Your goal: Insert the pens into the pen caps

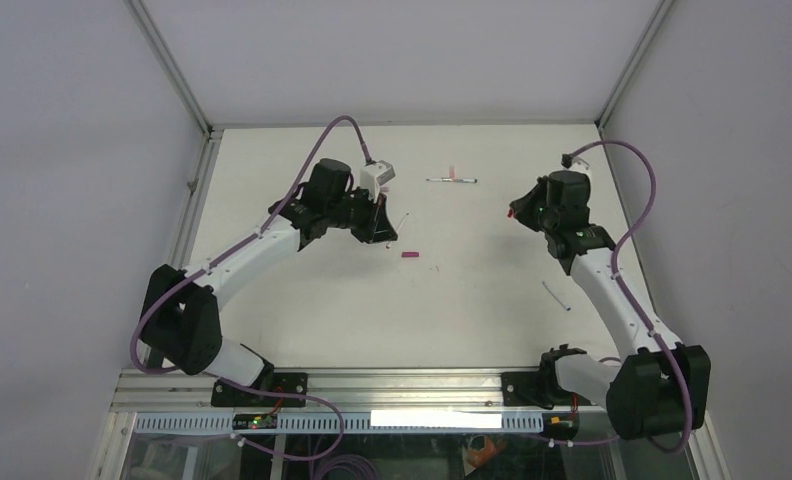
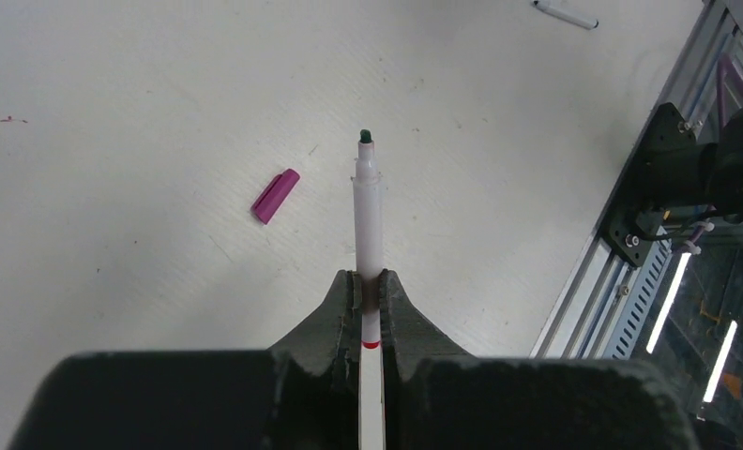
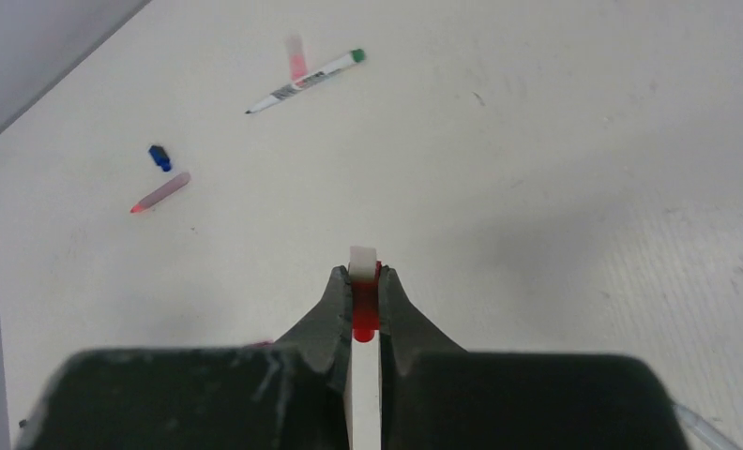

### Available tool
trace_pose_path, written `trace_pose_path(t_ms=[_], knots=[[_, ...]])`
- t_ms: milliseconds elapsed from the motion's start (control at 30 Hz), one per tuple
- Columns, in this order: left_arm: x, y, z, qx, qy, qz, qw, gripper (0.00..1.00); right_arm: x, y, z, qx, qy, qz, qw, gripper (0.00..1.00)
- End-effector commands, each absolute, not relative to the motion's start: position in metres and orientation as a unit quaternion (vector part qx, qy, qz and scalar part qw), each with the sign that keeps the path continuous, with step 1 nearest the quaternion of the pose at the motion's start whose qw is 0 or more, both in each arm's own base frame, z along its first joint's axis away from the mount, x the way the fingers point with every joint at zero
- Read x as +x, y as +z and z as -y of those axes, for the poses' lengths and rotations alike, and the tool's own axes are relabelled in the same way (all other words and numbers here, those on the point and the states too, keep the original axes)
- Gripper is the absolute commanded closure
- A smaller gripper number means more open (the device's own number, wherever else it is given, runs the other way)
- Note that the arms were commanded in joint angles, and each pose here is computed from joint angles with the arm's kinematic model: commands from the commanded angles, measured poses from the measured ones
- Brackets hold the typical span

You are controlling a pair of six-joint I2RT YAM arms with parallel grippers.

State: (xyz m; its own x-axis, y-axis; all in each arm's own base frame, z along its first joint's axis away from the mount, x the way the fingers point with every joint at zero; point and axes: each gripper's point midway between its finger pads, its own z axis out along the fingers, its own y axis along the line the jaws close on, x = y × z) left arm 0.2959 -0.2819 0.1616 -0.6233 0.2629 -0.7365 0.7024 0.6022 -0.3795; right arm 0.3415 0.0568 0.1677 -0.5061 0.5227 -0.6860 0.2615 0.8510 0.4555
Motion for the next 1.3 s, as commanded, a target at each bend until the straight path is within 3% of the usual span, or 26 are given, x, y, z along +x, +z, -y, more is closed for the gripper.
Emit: trace_pose_path(t_ms=[0,233,667,933,1267], knots=[[0.291,0.211,0.288,0.309,-0.369,-0.792,0.377,1.00,0.358,0.231,-0.087,0.155,0.165,-0.818,0.529,1.00],[0.273,0.214,0.301,0.320,-0.408,-0.777,0.357,1.00,0.349,0.264,-0.160,0.041,0.224,-0.787,0.573,1.00],[0.253,0.225,0.322,0.323,-0.500,-0.722,0.352,1.00,0.342,0.312,-0.223,-0.020,0.310,-0.745,0.590,1.00],[0.266,0.233,0.325,0.313,-0.497,-0.712,0.385,1.00,0.311,0.313,-0.256,-0.088,0.363,-0.734,0.567,1.00],[0.276,0.238,0.330,0.313,-0.495,-0.706,0.399,1.00,0.297,0.292,-0.265,-0.101,0.355,-0.749,0.550,1.00]])
